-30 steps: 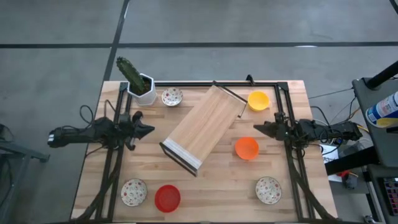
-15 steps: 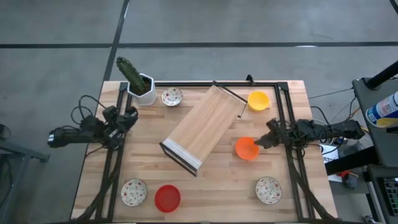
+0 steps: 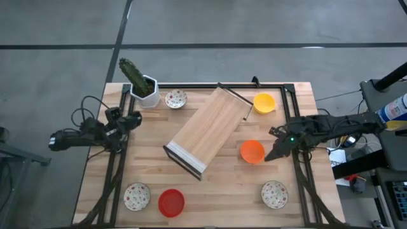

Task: Pick & Place Mini bowls
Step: Put the bottom right white bowl on the shelf

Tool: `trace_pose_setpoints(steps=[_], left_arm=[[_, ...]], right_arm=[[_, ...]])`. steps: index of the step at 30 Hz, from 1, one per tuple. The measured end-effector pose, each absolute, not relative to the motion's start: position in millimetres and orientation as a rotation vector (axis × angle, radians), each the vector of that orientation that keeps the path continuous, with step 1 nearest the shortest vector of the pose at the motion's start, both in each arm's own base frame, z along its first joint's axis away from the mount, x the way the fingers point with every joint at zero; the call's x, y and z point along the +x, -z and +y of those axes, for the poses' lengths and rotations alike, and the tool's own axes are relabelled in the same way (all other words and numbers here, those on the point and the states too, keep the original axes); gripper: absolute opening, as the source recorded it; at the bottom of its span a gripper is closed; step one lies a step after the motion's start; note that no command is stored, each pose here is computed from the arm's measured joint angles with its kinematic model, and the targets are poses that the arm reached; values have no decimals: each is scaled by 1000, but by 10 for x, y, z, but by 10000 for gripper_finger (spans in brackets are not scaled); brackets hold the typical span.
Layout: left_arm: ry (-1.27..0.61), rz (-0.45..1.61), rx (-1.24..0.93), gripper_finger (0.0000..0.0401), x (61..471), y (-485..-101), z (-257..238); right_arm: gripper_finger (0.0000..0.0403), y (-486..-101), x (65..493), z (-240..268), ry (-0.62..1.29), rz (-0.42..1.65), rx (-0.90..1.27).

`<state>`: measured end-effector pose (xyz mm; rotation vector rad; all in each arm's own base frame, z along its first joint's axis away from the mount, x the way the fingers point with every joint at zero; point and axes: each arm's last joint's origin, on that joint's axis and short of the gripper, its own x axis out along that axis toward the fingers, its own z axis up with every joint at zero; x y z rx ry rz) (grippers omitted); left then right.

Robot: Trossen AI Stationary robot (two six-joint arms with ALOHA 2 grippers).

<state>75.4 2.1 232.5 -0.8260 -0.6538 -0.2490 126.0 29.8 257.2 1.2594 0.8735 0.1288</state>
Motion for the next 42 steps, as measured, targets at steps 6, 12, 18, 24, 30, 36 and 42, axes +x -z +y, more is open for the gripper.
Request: trace_pose_setpoints(steps=[6,12,18,24,30,36,42], left_arm=[[280,-699,-843,0,709,-2412,20],[338,-707,-976,0,685,-2461,21],[340,-705,-1004,0,688,-2453,24],[338,-703,-1005,0,691,-2452,24],[338,-705,-1006,0,690,-2452,24],[336,-706,-1007,0,691,-2452,25],[335,-706,-1007,0,691,-2452,25]], right_arm=[[124,-2650,1388,377,-32,1221,1047],[116,-2564,1585,533,-30,1392,934],[116,-2395,1680,776,-58,1537,821],[121,-2237,1691,1013,-21,1588,647],[115,-2082,1736,1163,35,1624,579],[116,-1990,1783,1320,-12,1625,564],[121,-1893,1802,1377,6,1657,529]])
